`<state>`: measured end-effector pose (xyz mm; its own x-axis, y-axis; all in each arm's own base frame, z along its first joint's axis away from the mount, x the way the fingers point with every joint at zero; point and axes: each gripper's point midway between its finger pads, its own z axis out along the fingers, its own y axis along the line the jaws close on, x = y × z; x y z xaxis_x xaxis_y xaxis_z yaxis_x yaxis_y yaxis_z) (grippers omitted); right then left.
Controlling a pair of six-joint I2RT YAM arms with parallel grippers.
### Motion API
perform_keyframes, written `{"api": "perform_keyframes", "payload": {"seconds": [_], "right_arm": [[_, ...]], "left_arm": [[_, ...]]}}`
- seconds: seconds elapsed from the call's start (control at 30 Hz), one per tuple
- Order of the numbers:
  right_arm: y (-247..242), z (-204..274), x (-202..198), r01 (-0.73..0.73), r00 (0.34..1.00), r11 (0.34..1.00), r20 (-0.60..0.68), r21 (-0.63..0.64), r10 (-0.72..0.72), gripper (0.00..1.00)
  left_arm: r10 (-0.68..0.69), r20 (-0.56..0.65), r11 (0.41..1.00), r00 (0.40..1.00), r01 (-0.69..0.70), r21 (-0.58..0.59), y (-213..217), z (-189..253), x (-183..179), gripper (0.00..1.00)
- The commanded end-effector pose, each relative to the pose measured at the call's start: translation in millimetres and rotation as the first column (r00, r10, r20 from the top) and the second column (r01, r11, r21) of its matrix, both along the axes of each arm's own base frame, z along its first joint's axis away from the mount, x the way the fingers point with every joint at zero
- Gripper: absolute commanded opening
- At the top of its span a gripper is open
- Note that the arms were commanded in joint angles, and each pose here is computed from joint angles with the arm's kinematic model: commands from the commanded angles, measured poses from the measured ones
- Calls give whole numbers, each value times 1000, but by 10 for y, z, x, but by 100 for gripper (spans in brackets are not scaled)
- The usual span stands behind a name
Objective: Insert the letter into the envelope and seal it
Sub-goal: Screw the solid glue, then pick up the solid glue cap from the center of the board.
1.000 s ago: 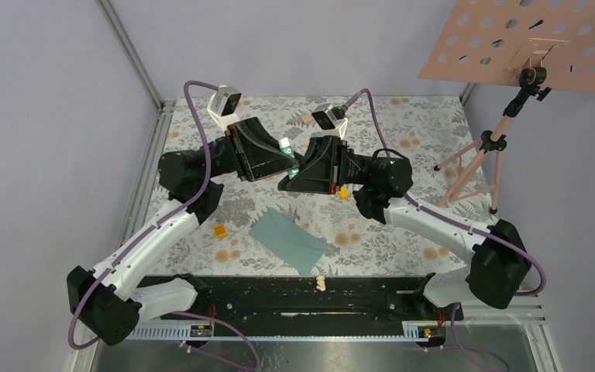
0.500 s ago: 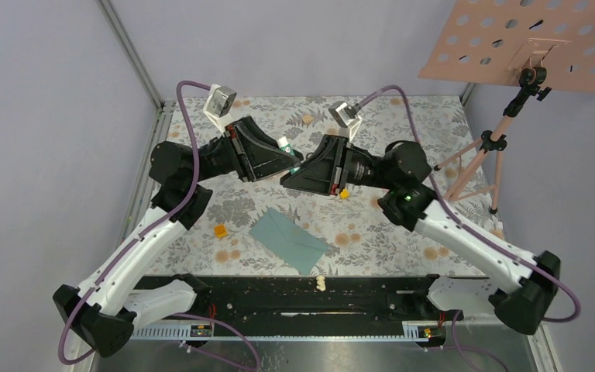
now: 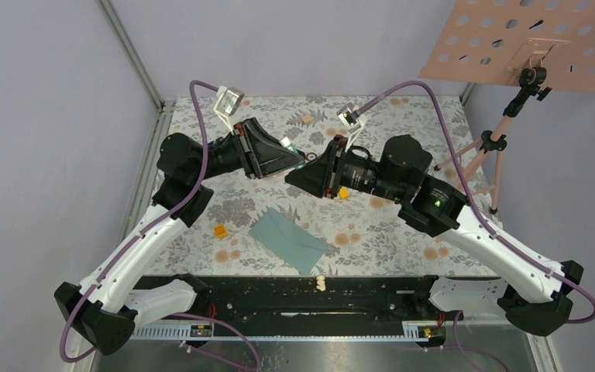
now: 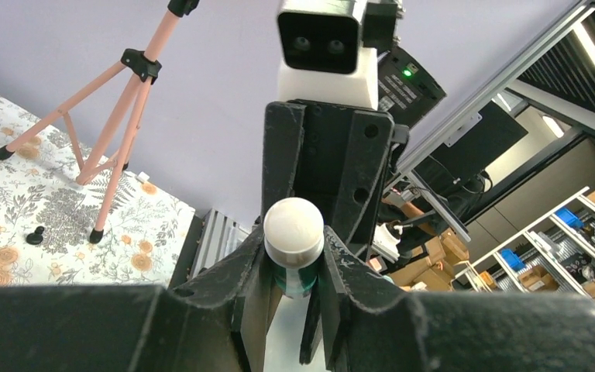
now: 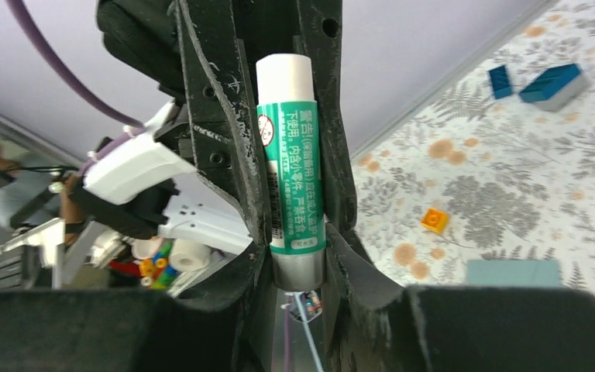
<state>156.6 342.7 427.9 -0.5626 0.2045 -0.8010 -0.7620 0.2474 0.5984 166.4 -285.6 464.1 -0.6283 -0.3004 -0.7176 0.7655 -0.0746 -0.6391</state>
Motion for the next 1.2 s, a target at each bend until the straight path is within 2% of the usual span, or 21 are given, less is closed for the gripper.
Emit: {"api": "perform_keyframes", "payload": {"seconds": [0.0, 0.07, 0.13, 0.27, 0.37, 0.5, 0.57, 0.7, 0.83, 0.9, 0.93, 0.97, 1.0, 1.17], "right_arm": [[-81, -146, 183, 156, 986, 978, 77, -141, -147, 23], [-127, -199, 208, 180, 983, 970, 74, -163, -170, 42], [-227, -223, 215, 211, 976, 962, 87, -175, -199, 50], [-599, -303, 277, 343, 936, 920, 145, -188, -320, 54], [-999, -423, 317, 468, 881, 860, 190, -205, -434, 56], [-1669, -635, 367, 657, 753, 718, 244, -229, -611, 61], [-1995, -823, 351, 719, 695, 630, 272, -295, -666, 61], [-2510, -1134, 269, 785, 597, 471, 292, -401, -747, 62], [-2926, -1333, 166, 834, 487, 349, 271, -427, -830, 63], [-3141, -1436, 119, 857, 408, 268, 261, -439, -875, 67], [-3247, -1488, 90, 864, 369, 227, 258, -449, -893, 74], [-3323, -1529, 63, 868, 341, 200, 253, -454, -905, 85], [-3393, -1572, 33, 870, 316, 177, 245, -459, -917, 91], [-3676, -1671, -97, 904, 218, 139, 155, -405, -964, 91]], "left_arm": [[61, 25, 998, 998, -61, -2, 12, 56, 91, 0], [63, 30, 998, 998, -63, 0, 17, 61, 88, 0], [52, 42, 999, 998, -52, 14, 11, 52, 72, 0], [-53, 121, 996, 991, 44, 77, -8, -6, -96, 0], [-128, 221, 988, 967, 106, 109, 37, -18, -275, 0], [-173, 400, 983, 900, 134, 123, 148, -69, -514, 0], [-167, 456, 983, 874, 114, 142, 190, -138, -559, 0], [-113, 548, 985, 829, 19, 174, 229, -309, -496, 0], [-68, 626, 976, 777, -78, 203, 284, -441, -451, 0], [-42, 659, 967, 751, -136, 216, 313, -495, -393, 0], [-37, 672, 962, 740, -156, 224, 324, -525, -371, 0], [-30, 680, 957, 732, -176, 232, 334, -551, -342, 0], [-24, 689, 951, 725, -195, 239, 341, -576, -311, 0], [-20, 705, 921, 709, -261, 288, 356, -708, -159, 0]]}}
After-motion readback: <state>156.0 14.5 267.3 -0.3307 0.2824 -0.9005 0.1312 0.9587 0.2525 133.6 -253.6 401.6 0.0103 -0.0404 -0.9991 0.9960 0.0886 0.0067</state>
